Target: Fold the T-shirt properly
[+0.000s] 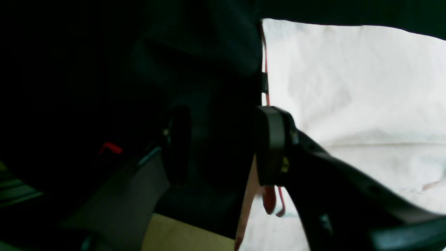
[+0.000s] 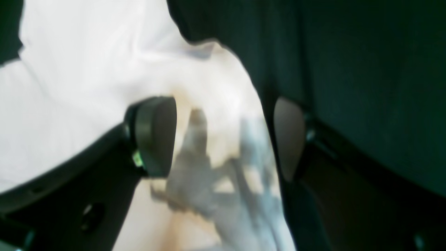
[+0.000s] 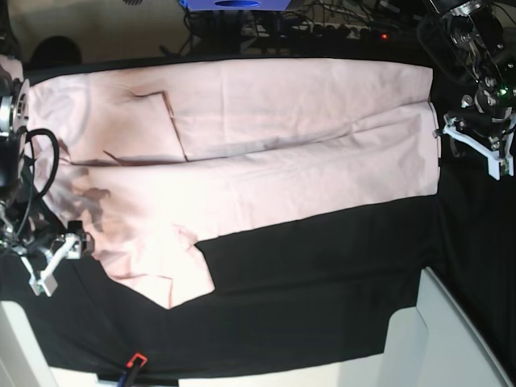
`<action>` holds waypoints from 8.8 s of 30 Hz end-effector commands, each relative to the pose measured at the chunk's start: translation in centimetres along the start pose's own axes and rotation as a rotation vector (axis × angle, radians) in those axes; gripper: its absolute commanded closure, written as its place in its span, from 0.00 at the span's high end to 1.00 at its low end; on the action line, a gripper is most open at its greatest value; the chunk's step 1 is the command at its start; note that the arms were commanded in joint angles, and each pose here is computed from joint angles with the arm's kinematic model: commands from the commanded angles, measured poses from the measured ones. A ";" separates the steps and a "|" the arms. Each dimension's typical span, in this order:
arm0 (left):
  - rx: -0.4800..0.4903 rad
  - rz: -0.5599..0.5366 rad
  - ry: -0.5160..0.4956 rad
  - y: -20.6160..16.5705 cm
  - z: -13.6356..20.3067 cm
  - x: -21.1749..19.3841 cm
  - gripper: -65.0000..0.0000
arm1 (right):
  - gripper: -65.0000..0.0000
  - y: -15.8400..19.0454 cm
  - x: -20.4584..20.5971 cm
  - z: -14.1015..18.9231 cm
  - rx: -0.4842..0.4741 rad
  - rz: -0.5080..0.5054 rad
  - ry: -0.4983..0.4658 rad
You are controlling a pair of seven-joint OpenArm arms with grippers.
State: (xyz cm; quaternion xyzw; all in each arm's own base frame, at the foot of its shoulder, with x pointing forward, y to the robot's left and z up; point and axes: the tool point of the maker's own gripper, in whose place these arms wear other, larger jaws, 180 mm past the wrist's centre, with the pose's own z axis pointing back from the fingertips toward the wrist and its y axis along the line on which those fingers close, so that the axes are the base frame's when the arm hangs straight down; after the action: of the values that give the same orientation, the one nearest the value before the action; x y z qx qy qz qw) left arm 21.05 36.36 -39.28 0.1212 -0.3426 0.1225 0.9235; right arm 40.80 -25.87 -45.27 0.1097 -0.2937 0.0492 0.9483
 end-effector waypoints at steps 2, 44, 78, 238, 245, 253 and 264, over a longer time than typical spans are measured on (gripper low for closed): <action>0.047 0.011 -0.050 2.0 0.6 1.5 0.45 | 0.65 -1.5 2.0 0.6 -0.024 -0.009 -0.065; 0.030 0.098 -0.056 2.1 -2.1 3.4 0.57 | 0.00 -0.6 -2.5 -1.4 -0.009 -0.028 -0.028; -0.066 0.152 0.168 -2.4 -13.3 4.1 0.68 | 0.00 -0.7 -3.4 -1.2 -0.013 -0.016 -0.017; -0.268 0.186 -0.042 -12.2 -14.2 11.9 0.00 | 0.00 -1.9 4.0 1.8 -0.035 -0.019 -0.302; -0.238 0.163 -0.124 -11.4 -12.8 15.0 0.00 | 0.00 -2.0 4.2 1.9 -0.036 -0.021 -0.309; -0.211 0.141 -0.176 -10.6 -11.2 17.5 0.00 | 0.00 -1.6 7.0 3.1 -0.037 0.026 -0.375; -0.179 0.124 -0.205 -9.5 -10.4 17.5 0.00 | 0.00 -1.4 8.4 3.9 -0.042 0.057 -0.411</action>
State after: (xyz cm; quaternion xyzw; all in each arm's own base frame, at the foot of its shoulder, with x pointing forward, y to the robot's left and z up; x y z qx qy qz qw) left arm 41.77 32.04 -39.16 0.0177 -0.4167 0.1353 0.8988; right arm 43.91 -26.69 -40.71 0.0980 -0.4455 0.0476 0.8886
